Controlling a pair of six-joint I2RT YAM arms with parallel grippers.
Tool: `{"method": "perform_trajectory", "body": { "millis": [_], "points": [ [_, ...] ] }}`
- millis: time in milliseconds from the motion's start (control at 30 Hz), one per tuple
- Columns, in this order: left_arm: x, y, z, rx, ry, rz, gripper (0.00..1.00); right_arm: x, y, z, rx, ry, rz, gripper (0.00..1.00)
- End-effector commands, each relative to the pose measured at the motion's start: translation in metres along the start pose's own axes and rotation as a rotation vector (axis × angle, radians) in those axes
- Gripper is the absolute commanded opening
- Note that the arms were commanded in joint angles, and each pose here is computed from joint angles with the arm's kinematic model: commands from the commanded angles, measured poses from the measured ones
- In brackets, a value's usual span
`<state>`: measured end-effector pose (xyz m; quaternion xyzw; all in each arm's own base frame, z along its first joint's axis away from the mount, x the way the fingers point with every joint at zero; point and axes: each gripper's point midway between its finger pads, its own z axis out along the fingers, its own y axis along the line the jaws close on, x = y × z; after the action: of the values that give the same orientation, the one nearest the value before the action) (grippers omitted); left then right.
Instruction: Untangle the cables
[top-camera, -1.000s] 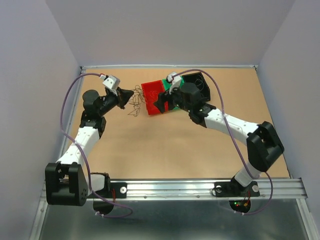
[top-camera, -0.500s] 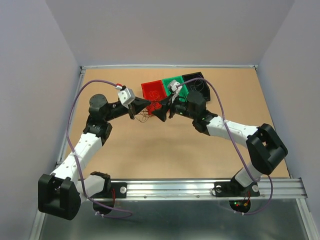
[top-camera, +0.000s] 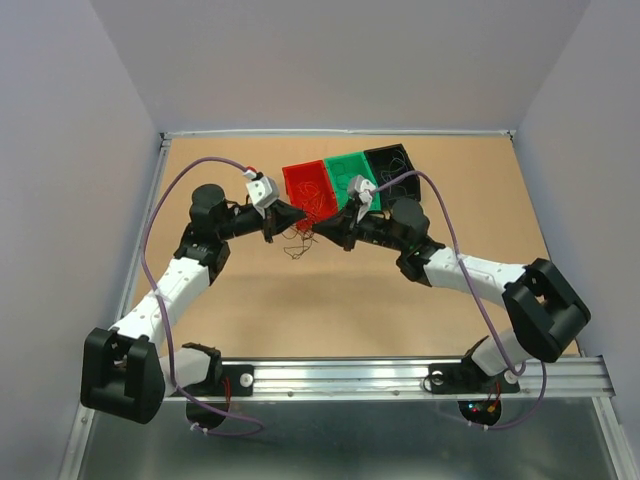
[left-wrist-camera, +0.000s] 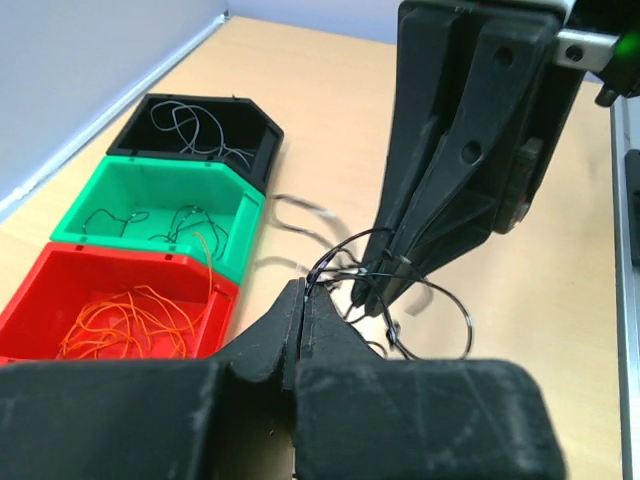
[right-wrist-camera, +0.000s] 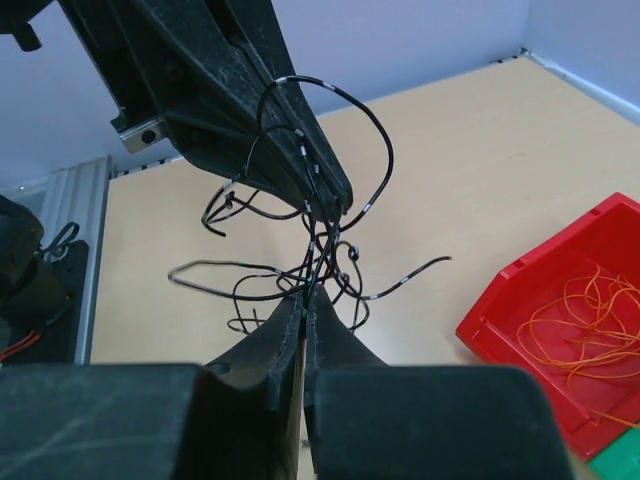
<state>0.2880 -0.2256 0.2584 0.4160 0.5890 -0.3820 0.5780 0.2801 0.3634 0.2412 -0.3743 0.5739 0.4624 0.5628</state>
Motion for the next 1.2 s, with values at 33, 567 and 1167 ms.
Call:
{"method": "perform_trajectory", "body": {
  "millis": [33, 567, 1167],
  "points": [
    [-0.025, 0.001, 0.002, 0.018, -0.034, 0.077, 0.03, -0.024, -0.003, -0.007, 0.058, -0.102, -0.055, 0.00],
    [-0.027, 0.165, -0.097, -0.830, -0.081, -0.132, 0.00, -0.023, -0.129, -0.167, 1.148, -0.198, 0.104, 0.00],
    [-0.043, 0.215, -0.208, -1.261, -0.223, -0.165, 0.00, -0.069, -0.112, -0.288, 1.492, -0.494, 0.130, 0.00]
  ]
}}
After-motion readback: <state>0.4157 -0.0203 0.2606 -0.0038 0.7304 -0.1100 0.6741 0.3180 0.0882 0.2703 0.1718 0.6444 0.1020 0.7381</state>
